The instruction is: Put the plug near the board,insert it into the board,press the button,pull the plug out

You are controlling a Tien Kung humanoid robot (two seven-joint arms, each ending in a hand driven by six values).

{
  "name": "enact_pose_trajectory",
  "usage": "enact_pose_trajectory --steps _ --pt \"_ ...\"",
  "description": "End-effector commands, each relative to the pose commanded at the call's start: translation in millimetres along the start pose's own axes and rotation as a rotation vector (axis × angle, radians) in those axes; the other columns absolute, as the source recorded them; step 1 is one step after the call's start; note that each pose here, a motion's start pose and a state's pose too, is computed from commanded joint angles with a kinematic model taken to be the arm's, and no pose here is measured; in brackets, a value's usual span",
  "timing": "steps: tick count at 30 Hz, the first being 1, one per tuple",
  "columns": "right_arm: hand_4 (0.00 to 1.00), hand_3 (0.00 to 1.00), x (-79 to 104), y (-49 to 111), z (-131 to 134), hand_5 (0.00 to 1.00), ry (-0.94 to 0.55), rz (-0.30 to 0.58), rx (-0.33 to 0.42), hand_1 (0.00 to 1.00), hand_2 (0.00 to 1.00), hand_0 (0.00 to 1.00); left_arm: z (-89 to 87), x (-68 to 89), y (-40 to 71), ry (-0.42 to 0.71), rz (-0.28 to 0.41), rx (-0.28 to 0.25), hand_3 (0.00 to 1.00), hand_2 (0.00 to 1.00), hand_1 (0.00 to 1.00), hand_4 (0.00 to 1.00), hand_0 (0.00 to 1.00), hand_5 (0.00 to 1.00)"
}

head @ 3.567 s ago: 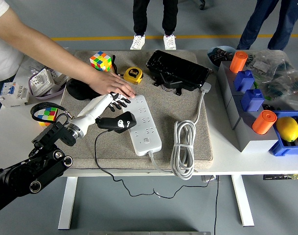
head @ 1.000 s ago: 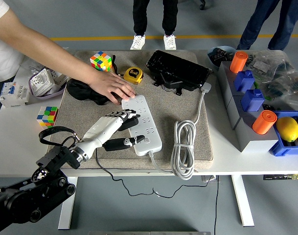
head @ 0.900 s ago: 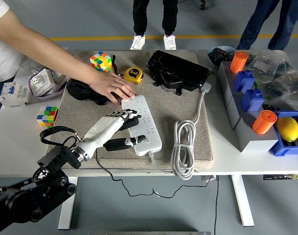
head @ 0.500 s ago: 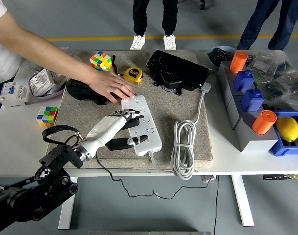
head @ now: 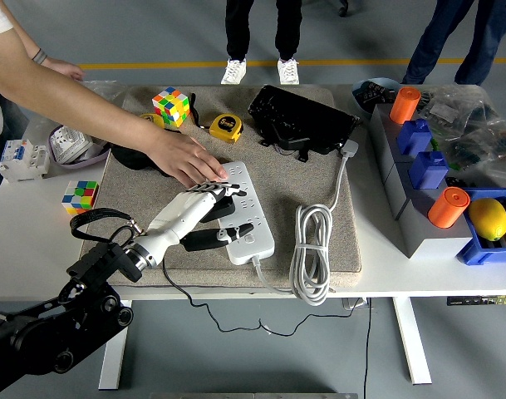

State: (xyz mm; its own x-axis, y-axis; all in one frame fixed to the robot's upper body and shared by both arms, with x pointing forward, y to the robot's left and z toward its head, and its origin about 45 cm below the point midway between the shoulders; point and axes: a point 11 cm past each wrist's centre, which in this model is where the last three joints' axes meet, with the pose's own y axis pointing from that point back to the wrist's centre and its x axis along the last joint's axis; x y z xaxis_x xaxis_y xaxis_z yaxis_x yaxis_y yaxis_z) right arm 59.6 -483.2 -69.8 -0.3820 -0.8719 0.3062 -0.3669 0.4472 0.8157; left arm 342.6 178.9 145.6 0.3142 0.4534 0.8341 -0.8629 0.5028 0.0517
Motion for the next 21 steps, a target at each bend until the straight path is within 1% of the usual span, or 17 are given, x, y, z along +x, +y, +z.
enact_pose_trajectory --steps 4,8,9,14,15,18,20,21 --pt "0.707 0.541 -0.4 -0.1 0 0.238 -0.002 0.0 0.001 0.613 0.571 0.607 8.6 9.1 1.4 0.023 0.023 -0.023 0.831 0.901 0.91 0.885 0.91 0.998" --pt "0.707 0.541 0.4 0.0 0 0.238 -0.003 0.001 0.001 0.613 0.571 0.607 21.2 17.1 5.6 0.063 0.037 -0.048 0.831 0.901 0.91 0.885 0.91 0.998" --pt "0.703 0.541 0.5 0.0 0 0.236 -0.002 0.001 0.0 0.613 0.571 0.606 24.7 18.7 7.0 0.075 0.038 -0.051 0.819 0.75 0.738 0.885 0.69 0.988" --pt "0.703 0.541 0.7 0.1 0 0.236 -0.001 0.001 0.0 0.613 0.571 0.606 48.8 25.4 15.0 0.146 0.027 -0.075 0.819 0.75 0.738 0.885 0.69 0.988" --pt "0.702 0.54 0.7 0.2 0 0.235 0.0 0.001 0.0 0.612 0.571 0.606 54.0 26.7 16.2 0.153 0.022 -0.079 0.793 0.459 0.41 0.852 0.229 0.689" --pt "0.702 0.54 1.2 0.3 1 0.235 0.004 0.001 -0.002 0.612 0.571 0.606 68.0 29.0 18.7 0.174 -0.013 -0.073 0.793 0.459 0.41 0.852 0.229 0.689" --pt "0.702 0.54 1.5 0.3 1 0.235 0.007 0.001 -0.002 0.612 0.571 0.606 73.2 27.7 19.5 0.167 -0.047 -0.056 0.793 0.459 0.41 0.852 0.229 0.689" --pt "0.703 0.541 1.4 0.2 1 0.231 0.008 0.001 -0.001 0.612 0.571 0.606 74.3 26.4 19.5 0.165 -0.068 -0.041 0.746 0.26 0.187 0.771 0.126 0.26"
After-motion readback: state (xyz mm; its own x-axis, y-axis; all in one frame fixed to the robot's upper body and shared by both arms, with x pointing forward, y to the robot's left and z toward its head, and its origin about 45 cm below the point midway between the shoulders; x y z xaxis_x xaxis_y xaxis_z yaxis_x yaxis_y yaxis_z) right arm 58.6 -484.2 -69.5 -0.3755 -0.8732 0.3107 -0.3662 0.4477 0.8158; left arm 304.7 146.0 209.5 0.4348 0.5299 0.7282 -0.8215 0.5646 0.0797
